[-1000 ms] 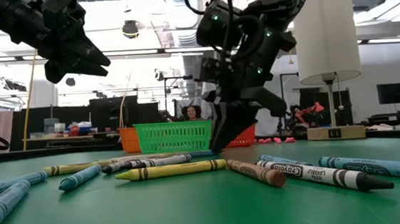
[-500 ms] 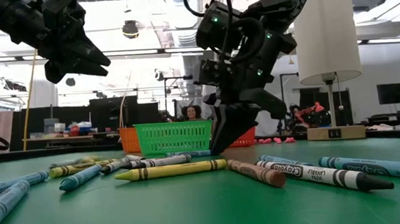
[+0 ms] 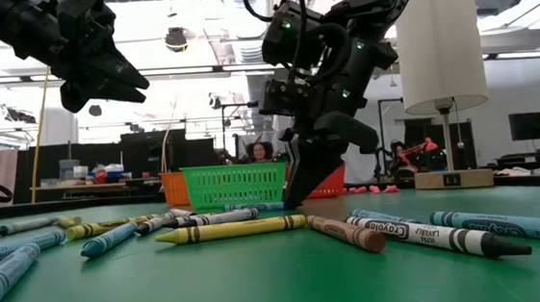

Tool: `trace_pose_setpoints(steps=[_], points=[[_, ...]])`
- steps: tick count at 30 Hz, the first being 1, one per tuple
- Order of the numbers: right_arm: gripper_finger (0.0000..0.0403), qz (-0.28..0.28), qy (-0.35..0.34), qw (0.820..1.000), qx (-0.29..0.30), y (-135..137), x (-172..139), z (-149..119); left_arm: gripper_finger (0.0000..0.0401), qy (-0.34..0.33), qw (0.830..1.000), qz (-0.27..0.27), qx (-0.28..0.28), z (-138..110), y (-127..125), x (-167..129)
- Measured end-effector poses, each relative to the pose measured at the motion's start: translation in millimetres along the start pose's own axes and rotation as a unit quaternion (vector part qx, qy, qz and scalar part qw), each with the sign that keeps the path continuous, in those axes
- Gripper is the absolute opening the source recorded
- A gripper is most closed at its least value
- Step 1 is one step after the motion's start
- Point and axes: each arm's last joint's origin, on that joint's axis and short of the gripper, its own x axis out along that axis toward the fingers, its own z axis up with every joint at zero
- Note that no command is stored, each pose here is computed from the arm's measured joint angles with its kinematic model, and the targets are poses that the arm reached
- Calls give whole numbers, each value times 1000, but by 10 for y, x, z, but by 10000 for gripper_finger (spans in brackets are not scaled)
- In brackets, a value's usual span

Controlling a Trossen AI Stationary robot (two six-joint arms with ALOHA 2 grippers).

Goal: Sort crayons
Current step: Put a blue crayon in the green basket

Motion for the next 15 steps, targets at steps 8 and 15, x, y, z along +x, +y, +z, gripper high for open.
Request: trace_pose_setpoints(steps=[8, 15], points=[[2, -16, -62, 998, 1, -65, -342, 228, 131, 1, 1000, 0, -5, -1, 0, 0], [1, -41, -101, 994, 4, -139, -667, 302, 131, 1, 1000, 0, -5, -1, 0, 0]])
